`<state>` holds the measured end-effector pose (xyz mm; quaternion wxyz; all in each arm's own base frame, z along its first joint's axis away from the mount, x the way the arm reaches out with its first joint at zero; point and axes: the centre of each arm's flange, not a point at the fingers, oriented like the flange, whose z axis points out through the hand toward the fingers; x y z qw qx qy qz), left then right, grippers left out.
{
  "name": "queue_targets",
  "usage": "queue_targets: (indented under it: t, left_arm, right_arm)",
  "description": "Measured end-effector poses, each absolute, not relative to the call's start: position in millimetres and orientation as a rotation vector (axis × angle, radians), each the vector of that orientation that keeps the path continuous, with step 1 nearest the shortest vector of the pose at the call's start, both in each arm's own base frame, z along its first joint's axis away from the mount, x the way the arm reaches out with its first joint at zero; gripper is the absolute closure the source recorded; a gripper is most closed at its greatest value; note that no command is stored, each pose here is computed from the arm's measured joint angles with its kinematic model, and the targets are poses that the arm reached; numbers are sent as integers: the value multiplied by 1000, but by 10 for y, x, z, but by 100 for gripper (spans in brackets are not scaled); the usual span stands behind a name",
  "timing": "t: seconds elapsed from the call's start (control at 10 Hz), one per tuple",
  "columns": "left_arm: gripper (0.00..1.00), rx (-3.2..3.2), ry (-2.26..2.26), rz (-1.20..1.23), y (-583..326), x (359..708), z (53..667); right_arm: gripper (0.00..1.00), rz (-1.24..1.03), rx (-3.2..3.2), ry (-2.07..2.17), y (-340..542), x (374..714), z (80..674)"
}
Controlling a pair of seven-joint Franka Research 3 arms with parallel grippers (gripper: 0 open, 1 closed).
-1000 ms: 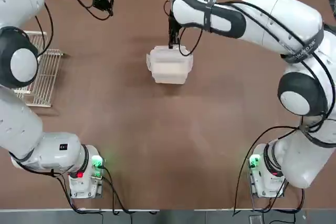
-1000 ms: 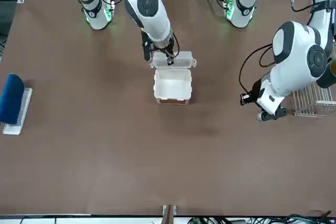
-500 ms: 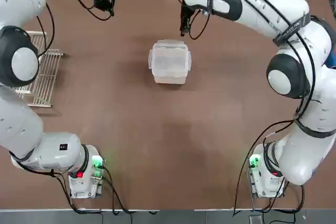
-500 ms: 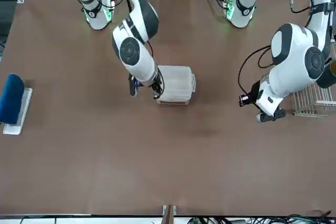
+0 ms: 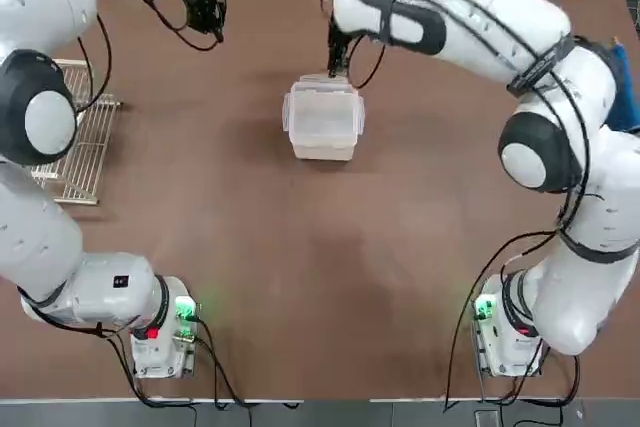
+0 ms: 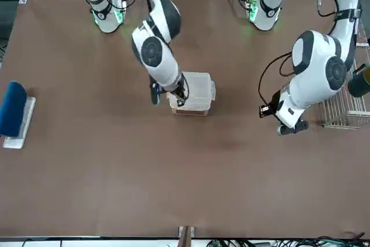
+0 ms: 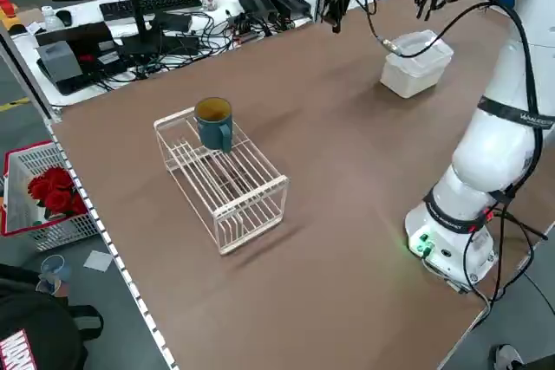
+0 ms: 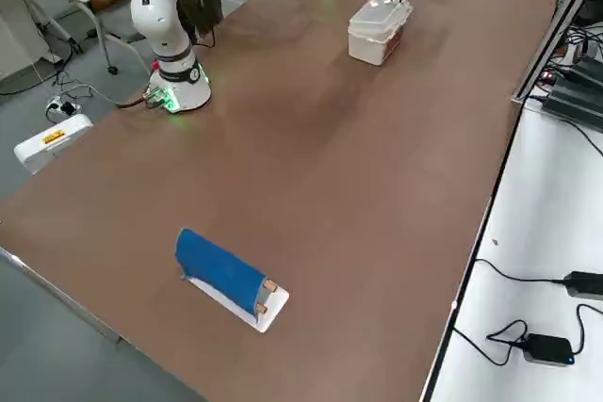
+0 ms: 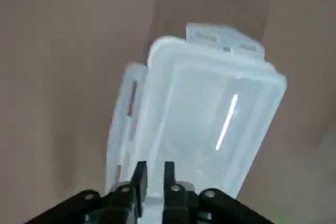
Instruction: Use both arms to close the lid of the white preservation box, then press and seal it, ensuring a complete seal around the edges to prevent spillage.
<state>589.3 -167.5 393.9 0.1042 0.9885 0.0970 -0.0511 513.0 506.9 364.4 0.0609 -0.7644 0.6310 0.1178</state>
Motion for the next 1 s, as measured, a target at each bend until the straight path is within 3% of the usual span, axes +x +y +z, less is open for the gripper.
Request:
queue_targets:
  t: [0.2, 1.0]
  left_arm:
    - [99, 2921, 288, -169, -1897, 5724, 3858]
    - [99, 2892, 433, -139, -2918, 5098, 3132]
  right_arm:
    - [93, 332, -2283, 1926, 5350, 4989, 3211]
    - [93, 305, -2277, 1922, 5333, 5038, 3174]
